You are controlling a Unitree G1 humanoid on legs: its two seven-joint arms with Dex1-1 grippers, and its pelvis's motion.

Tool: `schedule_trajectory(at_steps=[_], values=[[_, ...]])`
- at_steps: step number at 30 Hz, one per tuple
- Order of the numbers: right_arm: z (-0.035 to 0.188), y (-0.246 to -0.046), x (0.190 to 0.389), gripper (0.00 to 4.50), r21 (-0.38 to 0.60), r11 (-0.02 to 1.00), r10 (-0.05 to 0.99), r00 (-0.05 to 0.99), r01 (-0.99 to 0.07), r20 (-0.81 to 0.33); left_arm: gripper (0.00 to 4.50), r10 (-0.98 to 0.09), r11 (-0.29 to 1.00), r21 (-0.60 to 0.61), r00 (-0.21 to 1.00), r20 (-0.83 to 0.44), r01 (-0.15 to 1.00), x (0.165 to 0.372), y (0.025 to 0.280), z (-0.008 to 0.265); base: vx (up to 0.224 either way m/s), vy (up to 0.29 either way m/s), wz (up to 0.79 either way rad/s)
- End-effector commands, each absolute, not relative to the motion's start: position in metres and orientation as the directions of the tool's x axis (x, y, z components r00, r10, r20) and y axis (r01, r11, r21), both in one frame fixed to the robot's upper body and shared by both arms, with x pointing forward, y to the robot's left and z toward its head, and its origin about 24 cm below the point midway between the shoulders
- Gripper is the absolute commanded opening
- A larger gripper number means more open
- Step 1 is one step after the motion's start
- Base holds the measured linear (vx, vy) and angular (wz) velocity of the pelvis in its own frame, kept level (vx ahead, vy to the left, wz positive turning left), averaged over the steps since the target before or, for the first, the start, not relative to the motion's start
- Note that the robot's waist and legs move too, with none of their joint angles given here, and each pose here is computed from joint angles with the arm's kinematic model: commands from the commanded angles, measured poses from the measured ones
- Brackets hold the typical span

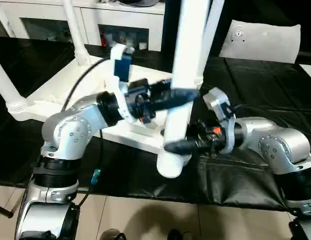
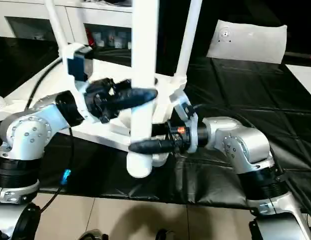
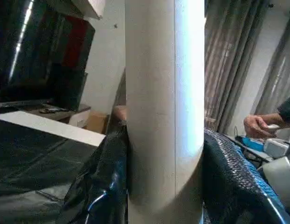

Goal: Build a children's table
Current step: Pick table leg

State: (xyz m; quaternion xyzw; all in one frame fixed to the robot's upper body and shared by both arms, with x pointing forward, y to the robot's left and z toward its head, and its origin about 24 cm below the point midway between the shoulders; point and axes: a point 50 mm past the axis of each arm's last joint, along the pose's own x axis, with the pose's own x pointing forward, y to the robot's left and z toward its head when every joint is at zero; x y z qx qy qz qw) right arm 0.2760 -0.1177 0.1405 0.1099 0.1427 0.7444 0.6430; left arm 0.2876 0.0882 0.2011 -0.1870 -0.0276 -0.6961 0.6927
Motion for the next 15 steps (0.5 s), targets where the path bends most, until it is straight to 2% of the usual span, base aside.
schedule_trajectory(at_steps=[1,8,13,15], values=[[0.1439,-0.1181,0.2794,3.33,0.311,-0.141,0.985,-0.166,-0.94,-0.054,1.82,-0.954,-0.096,-0.186,-0.038,0.296,0.978,0.283,0.0808,0.2104,0.0,0.0,0.0],[0.1444,-0.1149,0.2784,3.41,0.254,-0.186,0.978,-0.204,-0.949,-0.048,1.82,-0.952,-0.138,-0.183,-0.079,0.295,0.973,0.2803,0.0756,0.2108,0.0,0.0,0.0],[0.1421,-0.1147,0.2776,3.41,0.256,-0.203,0.973,-0.224,-0.945,-0.056,1.82,-0.949,-0.152,-0.18,-0.092,0.301,0.972,0.2797,0.0733,0.2123,0.0,0.0,0.0],[0.1412,-0.1145,0.2772,3.06,0.268,-0.213,0.971,-0.234,-0.939,-0.05,1.82,-0.949,-0.157,-0.176,-0.099,0.3,0.972,0.2795,0.0718,0.2127,0.0,0.0,0.0]])
